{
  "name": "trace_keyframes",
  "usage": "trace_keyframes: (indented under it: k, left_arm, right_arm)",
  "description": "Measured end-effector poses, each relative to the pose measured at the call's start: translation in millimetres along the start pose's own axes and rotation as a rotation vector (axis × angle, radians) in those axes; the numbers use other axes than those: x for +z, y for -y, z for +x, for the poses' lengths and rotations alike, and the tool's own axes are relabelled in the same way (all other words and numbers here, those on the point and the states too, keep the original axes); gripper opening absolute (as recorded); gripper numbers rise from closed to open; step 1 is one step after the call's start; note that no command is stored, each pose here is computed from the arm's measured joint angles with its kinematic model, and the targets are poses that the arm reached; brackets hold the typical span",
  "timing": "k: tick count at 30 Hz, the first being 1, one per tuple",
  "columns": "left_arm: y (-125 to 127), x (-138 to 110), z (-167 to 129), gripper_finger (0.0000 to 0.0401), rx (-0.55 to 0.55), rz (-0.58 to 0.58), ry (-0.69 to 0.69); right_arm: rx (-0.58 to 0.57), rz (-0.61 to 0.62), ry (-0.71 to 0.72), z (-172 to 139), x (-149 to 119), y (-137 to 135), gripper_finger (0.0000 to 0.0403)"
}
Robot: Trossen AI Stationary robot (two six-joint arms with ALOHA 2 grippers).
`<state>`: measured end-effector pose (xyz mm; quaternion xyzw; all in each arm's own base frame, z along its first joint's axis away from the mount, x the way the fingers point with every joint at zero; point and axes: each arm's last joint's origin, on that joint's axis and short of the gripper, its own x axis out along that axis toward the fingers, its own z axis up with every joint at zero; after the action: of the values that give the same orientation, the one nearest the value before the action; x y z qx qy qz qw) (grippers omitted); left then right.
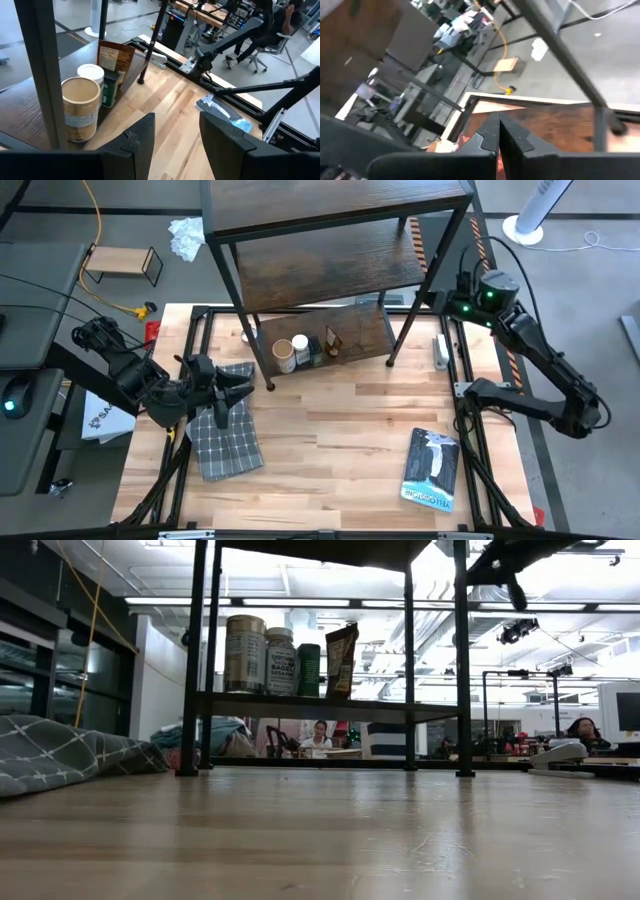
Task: Shelf spices
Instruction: Adjust the shelf, then return to Home Position
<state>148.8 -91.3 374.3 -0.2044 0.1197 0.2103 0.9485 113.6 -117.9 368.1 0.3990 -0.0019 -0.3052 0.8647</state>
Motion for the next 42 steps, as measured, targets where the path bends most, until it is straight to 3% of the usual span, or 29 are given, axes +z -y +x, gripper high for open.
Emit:
trace_keyframes:
  k: [7, 13, 26, 31, 39, 42]
  left_arm:
    - [0.0, 0.1, 0.0, 0.0152, 0.000, 0.009, 0.000]
    - [0.0, -0.2, 0.0, 0.0152, -0.006, 0.000, -0.009]
    - [0.4, -0.7, -0.1, 0.0152, -0.018, 0.019, -0.024]
    - [-0.3, 0.1, -0.8, 0.0152, -0.022, 0.015, -0.024]
    - [-16.8, 13.4, -19.0, 0.0152, -0.192, -0.047, -0.123]
    - [-23.2, 18.5, -24.3, 0.0152, -0.207, -0.074, -0.108]
  right_arm:
    - [0.107, 0.009, -0.116, 24.0, -2.6, -2.2, 0.0000]
    - [0.164, -0.007, -0.173, 24.5, -9.2, -9.2, 0.0000]
    - [0.230, -0.012, -0.243, 1.1, -26.1, -26.2, 0.0000]
    - [0.202, -0.082, -0.173, -6.4, -24.1, -26.1, 0.0000]
    - [0.158, -0.155, -0.085, -41.6, -21.4, -18.6, 0.0000]
    - [0.239, -0.174, -0.153, -58.9, -29.4, -20.3, 0.0000]
